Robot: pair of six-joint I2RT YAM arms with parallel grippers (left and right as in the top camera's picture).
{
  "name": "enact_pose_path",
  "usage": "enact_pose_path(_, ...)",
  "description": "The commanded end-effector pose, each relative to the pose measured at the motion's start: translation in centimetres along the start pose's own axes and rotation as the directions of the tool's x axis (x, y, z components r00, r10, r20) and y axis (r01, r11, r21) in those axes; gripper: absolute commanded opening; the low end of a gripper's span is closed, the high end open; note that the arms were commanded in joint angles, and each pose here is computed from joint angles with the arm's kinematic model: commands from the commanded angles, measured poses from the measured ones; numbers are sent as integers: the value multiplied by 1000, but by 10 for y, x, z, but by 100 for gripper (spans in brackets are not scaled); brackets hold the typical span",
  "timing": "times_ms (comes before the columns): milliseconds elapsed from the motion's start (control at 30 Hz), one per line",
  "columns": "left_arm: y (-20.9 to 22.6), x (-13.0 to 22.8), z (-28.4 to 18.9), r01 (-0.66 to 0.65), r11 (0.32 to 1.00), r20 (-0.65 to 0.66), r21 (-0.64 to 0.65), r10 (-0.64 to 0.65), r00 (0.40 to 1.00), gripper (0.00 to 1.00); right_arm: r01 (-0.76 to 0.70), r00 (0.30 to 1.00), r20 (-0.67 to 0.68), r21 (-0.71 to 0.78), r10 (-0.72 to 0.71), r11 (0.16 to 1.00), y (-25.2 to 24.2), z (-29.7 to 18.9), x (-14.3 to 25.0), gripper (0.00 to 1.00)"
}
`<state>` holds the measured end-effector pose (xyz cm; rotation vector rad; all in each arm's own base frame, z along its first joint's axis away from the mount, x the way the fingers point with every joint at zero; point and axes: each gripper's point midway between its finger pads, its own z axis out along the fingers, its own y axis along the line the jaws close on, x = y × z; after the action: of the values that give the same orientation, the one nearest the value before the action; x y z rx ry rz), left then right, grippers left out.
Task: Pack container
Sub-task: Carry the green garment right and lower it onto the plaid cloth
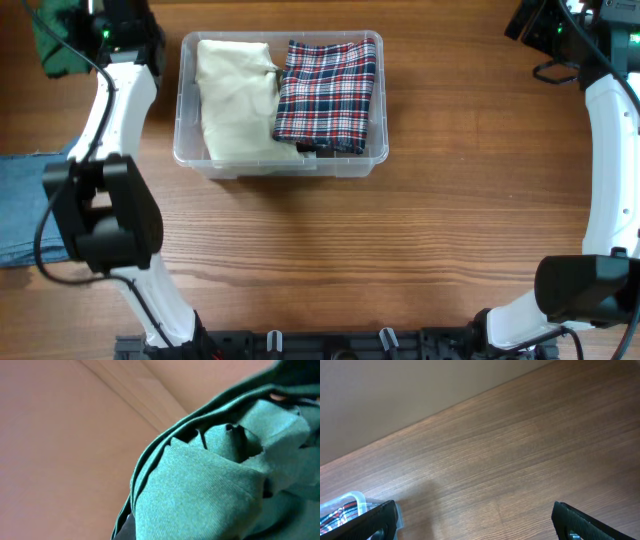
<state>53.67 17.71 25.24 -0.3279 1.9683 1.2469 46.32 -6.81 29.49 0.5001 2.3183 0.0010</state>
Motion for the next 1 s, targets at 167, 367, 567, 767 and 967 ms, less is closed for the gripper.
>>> enact_pose_path(167,-14,-23,-70,-38,996,44,85,35,998,4,-14,1000,0,14,14,1000,-2,2,1,99)
enact_pose_path(367,-37,-46,-142,-108,972,145,208,79,986,4,-14,1000,0,14,14,1000,-2,2,1,100)
enact_pose_path(567,-66,-62,-243,-156,855,271,494,19,962,4,-14,1000,0,14,14,1000,-2,2,1,100)
enact_pose_path(767,-93,-44,-329,-203,546,264,813,-35,964,4,-14,1000,0,14,14,1000,-2,2,1,99)
enact_pose_path(967,-103,-5,-384,-239,200,235,950,44,971,4,-14,1000,0,14,14,1000,-2,2,1,100)
